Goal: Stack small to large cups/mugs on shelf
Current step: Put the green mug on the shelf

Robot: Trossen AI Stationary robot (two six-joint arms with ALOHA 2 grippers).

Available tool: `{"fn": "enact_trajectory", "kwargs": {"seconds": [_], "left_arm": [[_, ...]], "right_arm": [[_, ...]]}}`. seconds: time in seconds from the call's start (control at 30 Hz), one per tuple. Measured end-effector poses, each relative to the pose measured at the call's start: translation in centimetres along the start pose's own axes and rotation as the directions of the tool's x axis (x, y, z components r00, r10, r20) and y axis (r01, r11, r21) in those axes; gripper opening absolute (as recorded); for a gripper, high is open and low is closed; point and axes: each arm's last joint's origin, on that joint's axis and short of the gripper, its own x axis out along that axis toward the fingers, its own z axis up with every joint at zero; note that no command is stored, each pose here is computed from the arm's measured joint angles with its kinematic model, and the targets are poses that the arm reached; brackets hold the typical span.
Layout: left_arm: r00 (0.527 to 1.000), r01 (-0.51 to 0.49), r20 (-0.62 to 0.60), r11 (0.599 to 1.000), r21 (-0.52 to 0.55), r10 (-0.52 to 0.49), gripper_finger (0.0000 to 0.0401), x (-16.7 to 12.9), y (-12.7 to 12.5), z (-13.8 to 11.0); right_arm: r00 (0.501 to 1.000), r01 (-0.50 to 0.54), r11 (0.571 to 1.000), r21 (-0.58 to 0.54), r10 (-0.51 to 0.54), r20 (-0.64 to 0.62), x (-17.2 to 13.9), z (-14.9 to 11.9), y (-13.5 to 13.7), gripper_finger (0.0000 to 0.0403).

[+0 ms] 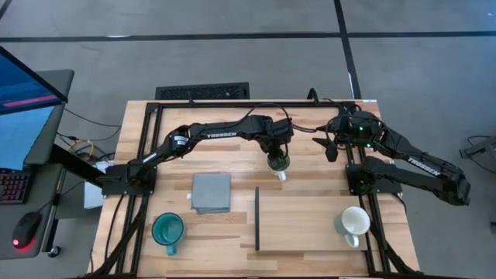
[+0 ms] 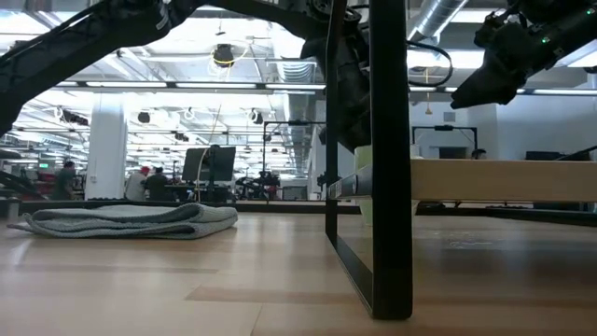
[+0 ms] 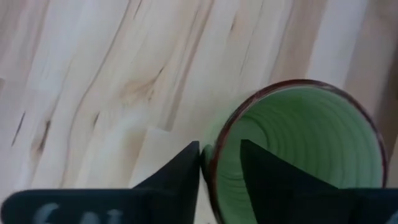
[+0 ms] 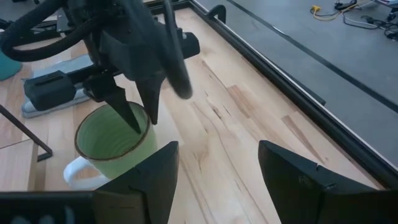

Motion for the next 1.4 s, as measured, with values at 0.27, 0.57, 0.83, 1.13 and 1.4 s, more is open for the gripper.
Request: {"fn": "enact_trajectory", "kwargs": {"seconds": [0.27, 0.57, 0.83, 1.13, 1.4], "left_arm": [[1.000, 0.022, 0.002, 1.000, 0.020, -0.022, 0.0219, -0.9, -0.3, 0.3], [0.999, -0.015, 0.053, 1.000, 0.019, 0.014, 0.0281, -5.0, -0.5, 0.6], [0.975, -0.115, 0.202, 0.990, 0.084, 0.096, 0.0284, -12.9, -1.6, 0.3], [0.817, -0.462, 0.446, 0.878, 0.127, 0.366, 0.0284, -23.2, -4.9, -2.7], [0.802, -0.463, 0.483, 0.877, 0.130, 0.352, 0.0284, -26.1, -5.6, -8.2]], "right_arm": [[1.000, 0.000, 1.000, 0.000, 0.000, 0.000, 0.0, 0.0, 0.0, 0.0244], [1.000, 0.000, 1.000, 0.000, 0.000, 0.000, 0.0, 0.0, 0.0, 0.0244], [1.000, 0.000, 1.000, 0.000, 0.000, 0.000, 0.0, 0.0, 0.0, 0.0244], [1.000, -0.001, 1.000, -0.002, 0.001, -0.007, 0.0, -0.1, 0.0, 0.0244], [1.000, -0.001, 1.000, -0.007, 0.001, -0.008, 0.0, -0.1, 0.0, 0.0244]]}}
